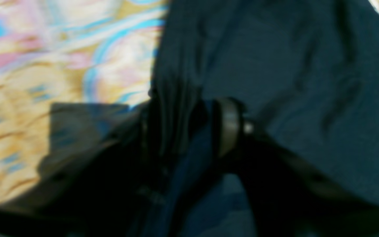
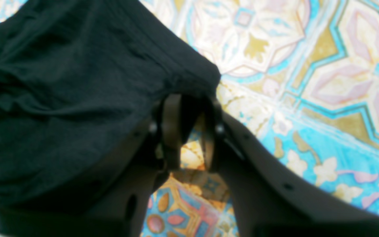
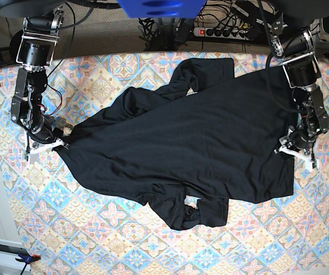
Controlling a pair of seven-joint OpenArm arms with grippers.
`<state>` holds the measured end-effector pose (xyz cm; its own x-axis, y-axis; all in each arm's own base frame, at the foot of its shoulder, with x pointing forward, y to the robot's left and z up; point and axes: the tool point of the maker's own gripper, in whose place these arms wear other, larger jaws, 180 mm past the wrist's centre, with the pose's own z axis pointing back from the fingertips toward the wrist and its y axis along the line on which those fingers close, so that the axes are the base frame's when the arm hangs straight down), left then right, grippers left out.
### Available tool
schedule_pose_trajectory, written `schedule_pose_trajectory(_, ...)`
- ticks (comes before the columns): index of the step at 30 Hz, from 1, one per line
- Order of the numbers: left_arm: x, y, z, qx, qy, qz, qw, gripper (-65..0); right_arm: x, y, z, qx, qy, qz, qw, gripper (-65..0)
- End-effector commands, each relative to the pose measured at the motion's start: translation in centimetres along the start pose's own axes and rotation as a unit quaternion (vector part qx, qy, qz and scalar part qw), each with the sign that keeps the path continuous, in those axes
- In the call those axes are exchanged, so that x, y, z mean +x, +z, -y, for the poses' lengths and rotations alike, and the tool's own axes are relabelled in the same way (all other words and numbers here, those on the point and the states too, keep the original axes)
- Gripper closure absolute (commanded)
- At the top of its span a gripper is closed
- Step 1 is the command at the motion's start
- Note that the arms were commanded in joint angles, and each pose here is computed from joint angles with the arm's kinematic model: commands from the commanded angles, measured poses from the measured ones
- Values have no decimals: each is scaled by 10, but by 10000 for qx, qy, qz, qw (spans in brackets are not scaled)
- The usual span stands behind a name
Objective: Layout the t-shirt on the table in an organized manner, then fold the t-shirt properly
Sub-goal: 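Move the left gripper along the shirt side toward the hem, then grasp the shirt hem with the left gripper and pull it outward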
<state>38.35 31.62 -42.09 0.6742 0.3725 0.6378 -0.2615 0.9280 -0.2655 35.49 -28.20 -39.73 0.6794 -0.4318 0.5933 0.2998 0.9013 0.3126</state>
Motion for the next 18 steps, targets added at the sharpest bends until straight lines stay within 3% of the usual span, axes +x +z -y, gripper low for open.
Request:
schedule_pose_trajectory(1,1,-3,14,-140,-67,-124,9998,-131,23,6,-3,53,77,296,9995,-122)
schedule_pose_trajectory(4,26,-4,27,-230,-107,79,9996,0,23,6,-2,50,76,289,9995,-122)
schedule_pose_trajectory(8,64,-1,42,-334,-89,415,9985,-15,23,6,-2,50,76,289,9995,-122)
schedule_pose_trajectory(13,128,9,39,28,377,1201,9920,0,23,6,-3,53,80,295,9995,-122)
schedule_pose_trajectory(18,172,10,30,350,340,1401,9889,0,23,6,-3,58,75,295,9995,-122)
